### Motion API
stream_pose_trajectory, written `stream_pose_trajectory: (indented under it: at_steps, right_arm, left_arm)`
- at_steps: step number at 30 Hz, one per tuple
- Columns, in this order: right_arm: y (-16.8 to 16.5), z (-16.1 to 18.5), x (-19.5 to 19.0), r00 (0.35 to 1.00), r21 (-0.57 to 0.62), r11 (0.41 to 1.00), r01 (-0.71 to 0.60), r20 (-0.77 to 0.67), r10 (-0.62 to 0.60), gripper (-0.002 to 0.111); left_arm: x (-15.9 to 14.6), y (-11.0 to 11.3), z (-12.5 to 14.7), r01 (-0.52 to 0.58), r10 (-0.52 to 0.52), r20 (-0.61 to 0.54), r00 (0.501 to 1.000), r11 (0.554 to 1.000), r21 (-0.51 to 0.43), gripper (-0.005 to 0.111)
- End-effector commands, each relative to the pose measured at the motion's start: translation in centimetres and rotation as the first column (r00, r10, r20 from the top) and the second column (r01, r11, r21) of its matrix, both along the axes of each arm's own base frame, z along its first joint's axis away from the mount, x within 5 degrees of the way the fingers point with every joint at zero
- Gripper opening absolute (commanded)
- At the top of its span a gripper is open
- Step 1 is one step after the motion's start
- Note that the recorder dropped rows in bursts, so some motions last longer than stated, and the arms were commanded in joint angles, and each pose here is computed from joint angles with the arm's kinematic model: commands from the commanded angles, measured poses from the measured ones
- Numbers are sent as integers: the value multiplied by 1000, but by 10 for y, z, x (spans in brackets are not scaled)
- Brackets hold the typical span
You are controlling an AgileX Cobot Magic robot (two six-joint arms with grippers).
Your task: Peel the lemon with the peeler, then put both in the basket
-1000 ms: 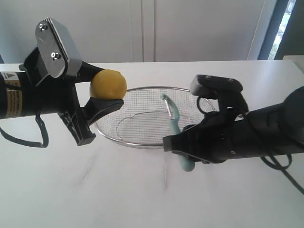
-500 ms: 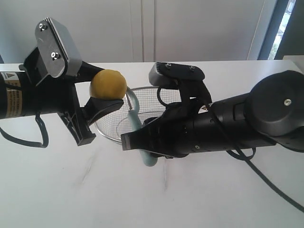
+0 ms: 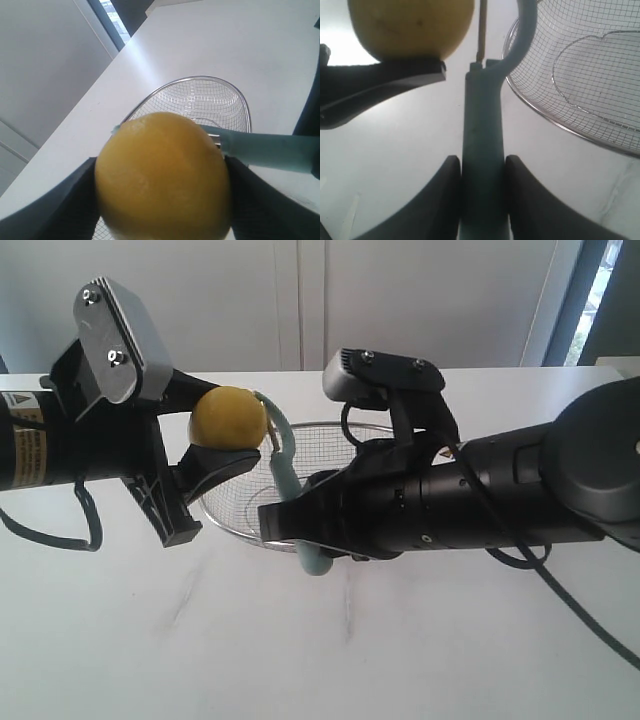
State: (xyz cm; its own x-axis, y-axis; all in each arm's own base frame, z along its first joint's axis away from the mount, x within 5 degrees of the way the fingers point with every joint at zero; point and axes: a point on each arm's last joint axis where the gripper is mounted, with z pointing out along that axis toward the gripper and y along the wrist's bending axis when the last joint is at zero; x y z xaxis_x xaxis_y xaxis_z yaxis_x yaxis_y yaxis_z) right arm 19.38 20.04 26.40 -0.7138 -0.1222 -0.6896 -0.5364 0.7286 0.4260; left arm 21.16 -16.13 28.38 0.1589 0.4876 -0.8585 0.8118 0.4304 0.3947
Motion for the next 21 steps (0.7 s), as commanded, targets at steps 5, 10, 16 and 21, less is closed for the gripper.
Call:
stream_pose_trajectory:
  at_steps: [5,10,16,21]
  right_arm:
    - [-2,13,0,999,37,999,21,45,-23,0]
    - [-4,17,-2,998,49,999,20,57,-23,0]
    - [-14,40,-15,993,103,995,4,114,-16,0]
    - [-27,62,-33,985,128,991,-50,173,28,0]
  left_arm:
    - [-2,1,4,6,-6,4,1000,1000,-17,0]
    - [-2,1,4,6,-6,4,1000,1000,-17,0]
    - [-2,1,4,6,-6,4,1000,1000,-17,0]
    - [-2,1,4,6,-6,4,1000,1000,-17,0]
